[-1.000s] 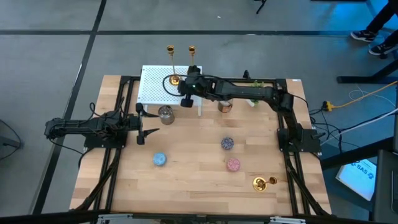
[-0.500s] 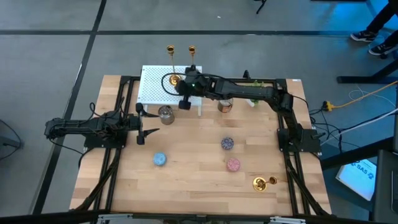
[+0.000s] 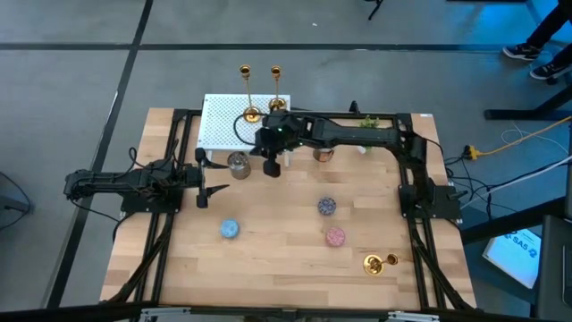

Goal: Pick & Place candle stick holders
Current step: Adjust the left gold candle holder to align with the other gold candle holder

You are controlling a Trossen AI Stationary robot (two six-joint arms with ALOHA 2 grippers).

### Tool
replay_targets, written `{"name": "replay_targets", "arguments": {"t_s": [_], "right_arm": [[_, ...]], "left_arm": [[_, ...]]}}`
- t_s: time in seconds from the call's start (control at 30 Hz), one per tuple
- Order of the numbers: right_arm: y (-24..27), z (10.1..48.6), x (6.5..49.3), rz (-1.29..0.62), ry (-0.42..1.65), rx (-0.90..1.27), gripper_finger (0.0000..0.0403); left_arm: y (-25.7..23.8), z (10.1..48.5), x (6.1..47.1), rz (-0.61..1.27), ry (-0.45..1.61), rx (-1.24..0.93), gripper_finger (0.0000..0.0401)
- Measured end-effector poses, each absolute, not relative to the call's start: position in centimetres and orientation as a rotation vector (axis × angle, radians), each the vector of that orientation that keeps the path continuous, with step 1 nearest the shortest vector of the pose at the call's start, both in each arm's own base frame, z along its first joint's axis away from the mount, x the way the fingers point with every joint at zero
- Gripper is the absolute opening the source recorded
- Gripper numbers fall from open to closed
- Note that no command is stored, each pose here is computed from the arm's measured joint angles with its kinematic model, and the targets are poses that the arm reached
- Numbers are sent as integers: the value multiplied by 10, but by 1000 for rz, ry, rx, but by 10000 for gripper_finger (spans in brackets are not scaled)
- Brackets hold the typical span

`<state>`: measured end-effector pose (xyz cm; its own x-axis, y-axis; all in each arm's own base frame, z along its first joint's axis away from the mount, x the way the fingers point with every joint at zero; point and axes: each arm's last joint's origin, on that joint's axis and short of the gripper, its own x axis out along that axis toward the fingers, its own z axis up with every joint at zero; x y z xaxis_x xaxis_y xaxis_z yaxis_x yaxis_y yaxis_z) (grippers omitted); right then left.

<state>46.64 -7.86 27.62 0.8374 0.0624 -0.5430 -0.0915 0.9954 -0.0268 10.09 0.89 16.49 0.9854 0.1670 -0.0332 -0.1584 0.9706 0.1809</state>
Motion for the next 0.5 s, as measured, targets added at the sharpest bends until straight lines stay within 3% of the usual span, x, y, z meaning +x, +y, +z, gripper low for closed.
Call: {"name": "replay_targets", "arguments": {"t_s": [0.23,0.5], "right_arm": [[-52,269,426,46,490,-54,3],[-29,271,343,51,338,-26,3]], "left_arm": [[9,165,101,165,49,178,274],[8,169,101,137,0,120,274]]}}
